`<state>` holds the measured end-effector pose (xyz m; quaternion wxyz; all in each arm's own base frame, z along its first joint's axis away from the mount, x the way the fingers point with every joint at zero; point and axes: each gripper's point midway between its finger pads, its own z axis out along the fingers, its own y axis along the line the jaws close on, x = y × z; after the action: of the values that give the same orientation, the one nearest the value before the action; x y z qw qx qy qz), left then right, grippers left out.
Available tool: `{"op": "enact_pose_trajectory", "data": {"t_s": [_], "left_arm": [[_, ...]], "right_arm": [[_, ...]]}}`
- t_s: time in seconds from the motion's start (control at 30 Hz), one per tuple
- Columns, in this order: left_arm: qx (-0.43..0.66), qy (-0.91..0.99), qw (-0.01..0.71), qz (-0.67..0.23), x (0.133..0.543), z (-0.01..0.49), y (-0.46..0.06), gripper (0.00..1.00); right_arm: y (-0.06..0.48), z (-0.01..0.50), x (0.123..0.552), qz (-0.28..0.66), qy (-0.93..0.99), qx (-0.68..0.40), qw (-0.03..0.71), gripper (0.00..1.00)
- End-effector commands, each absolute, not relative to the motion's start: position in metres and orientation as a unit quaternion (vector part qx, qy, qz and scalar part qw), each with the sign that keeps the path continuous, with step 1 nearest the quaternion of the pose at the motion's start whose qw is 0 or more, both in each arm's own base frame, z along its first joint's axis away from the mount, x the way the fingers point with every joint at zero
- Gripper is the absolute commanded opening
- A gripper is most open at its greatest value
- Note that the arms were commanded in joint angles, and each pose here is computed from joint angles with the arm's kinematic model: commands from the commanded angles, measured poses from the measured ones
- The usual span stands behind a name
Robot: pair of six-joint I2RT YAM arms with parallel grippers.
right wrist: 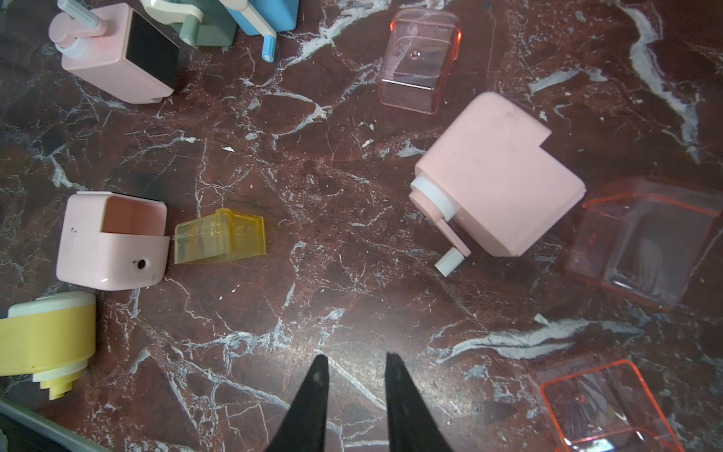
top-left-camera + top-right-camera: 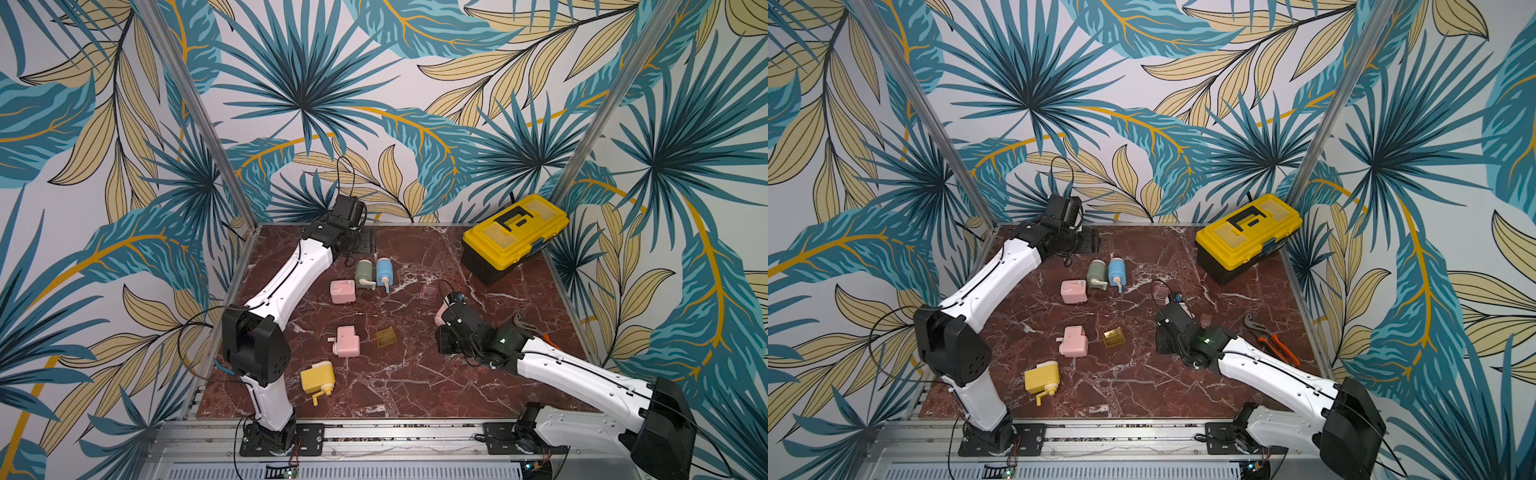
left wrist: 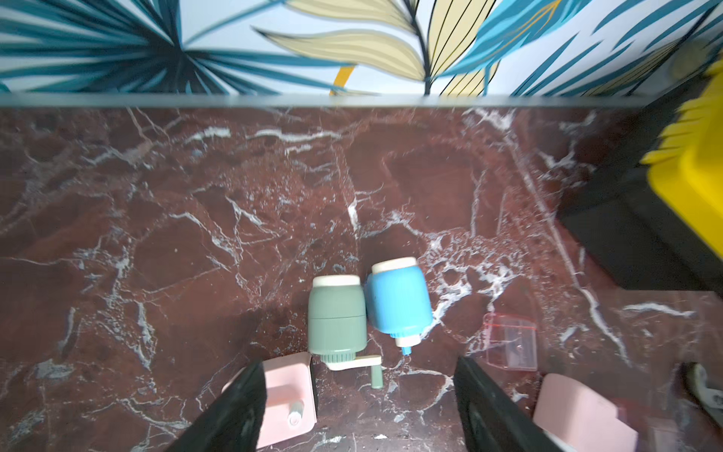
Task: Put the tray back into the pencil sharpener
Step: Place the pencil sharpener at the center of the board, then pick up the container from the center of the board.
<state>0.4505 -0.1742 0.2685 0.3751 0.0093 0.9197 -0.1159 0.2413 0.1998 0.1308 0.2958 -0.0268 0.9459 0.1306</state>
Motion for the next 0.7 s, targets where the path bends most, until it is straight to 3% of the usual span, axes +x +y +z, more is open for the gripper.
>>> {"op": "enact_pose_trajectory", "data": {"t_s": [0.0, 0.37, 0.67], "left_arm": [[0.019, 0.919, 0.373, -0.126, 0.424, 0.275, -0.169, 0.78], [-0.034, 0.93, 0.353, -0.097, 0.331, 0.234, -0.128, 0.76], [-0.077, 0.919, 0.373, -0.099, 0.273, 0.211, -0.103, 0.76]], "right_arm": [[0.206, 0.132, 0.246, 0.12, 0.948, -0.053, 0.29, 0.28], [0.242, 0.143, 0.266, 0.132, 0.938, -0.129, 0.292, 0.34], [0.279, 0.138, 0.266, 0.172, 0.922, -0.216, 0.27, 0.45]]}}
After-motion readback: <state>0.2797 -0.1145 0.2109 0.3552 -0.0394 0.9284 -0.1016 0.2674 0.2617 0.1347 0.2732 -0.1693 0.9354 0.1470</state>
